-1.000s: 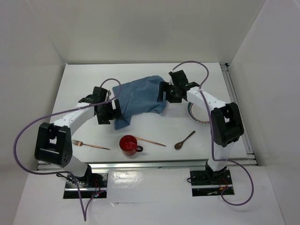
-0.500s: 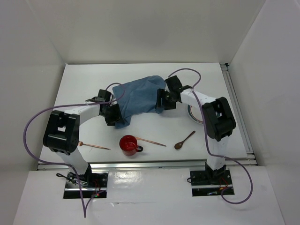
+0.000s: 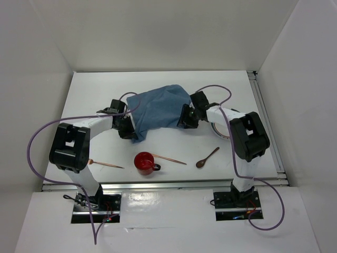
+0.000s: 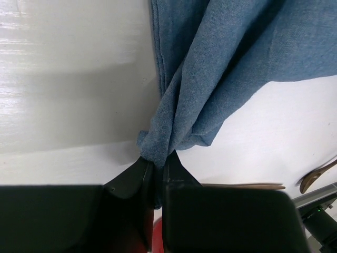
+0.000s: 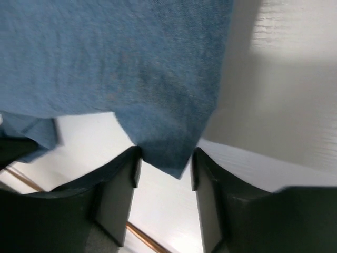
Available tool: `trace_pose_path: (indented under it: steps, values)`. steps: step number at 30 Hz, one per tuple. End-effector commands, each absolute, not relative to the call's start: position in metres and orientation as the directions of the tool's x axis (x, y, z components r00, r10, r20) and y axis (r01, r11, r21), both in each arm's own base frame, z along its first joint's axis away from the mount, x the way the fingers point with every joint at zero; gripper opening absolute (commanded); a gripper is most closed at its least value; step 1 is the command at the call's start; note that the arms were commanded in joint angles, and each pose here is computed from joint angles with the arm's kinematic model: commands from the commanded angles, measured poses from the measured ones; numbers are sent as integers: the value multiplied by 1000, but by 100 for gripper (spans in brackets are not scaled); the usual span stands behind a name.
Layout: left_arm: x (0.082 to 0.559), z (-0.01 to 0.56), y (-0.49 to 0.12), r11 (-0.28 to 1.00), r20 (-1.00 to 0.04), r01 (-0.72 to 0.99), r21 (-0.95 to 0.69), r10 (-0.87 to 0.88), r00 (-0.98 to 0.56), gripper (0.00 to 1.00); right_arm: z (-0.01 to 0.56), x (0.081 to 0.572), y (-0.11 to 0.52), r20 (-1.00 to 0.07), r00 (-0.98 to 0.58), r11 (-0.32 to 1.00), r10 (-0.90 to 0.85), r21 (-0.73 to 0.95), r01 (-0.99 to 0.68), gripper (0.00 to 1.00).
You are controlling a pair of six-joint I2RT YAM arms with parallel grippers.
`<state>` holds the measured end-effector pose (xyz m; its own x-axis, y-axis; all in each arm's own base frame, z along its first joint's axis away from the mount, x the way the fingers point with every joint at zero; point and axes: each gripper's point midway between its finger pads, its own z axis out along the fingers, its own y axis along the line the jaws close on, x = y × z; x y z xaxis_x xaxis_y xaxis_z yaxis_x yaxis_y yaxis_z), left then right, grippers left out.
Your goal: Set the dinner table for one person
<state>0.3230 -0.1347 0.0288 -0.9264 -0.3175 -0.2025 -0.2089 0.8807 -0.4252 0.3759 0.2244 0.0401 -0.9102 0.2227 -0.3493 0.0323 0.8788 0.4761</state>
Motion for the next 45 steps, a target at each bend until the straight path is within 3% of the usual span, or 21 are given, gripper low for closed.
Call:
trace_pose_path:
  steps: [1,7,16,23,33,41,45]
  values:
    - [333,42,-138,875,-221,-201,-441,-323,-920,0,72,398,237,-424,-862,828,279,560,-8,52]
    - [346,62,-139,878,-258,-180,-444,-318,-912,0,81,416,235,-470,-841,854,269,520,-17,0]
    - [403,180,-125,865,-460,-55,-499,-318,-829,0,182,452,197,-689,-700,920,187,373,-121,0]
    - [404,258,-102,838,-575,7,-545,-368,-731,0,233,434,181,-743,-653,930,147,329,-165,0]
    - [396,327,-83,807,-646,52,-588,-430,-631,0,299,412,161,-809,-576,934,115,285,-213,0]
    - [444,331,-88,782,-640,73,-618,-447,-625,0,310,469,153,-846,-525,938,91,251,-241,0]
    - [488,357,-91,771,-683,137,-622,-448,-577,0,356,521,146,-907,-401,918,124,258,-300,0]
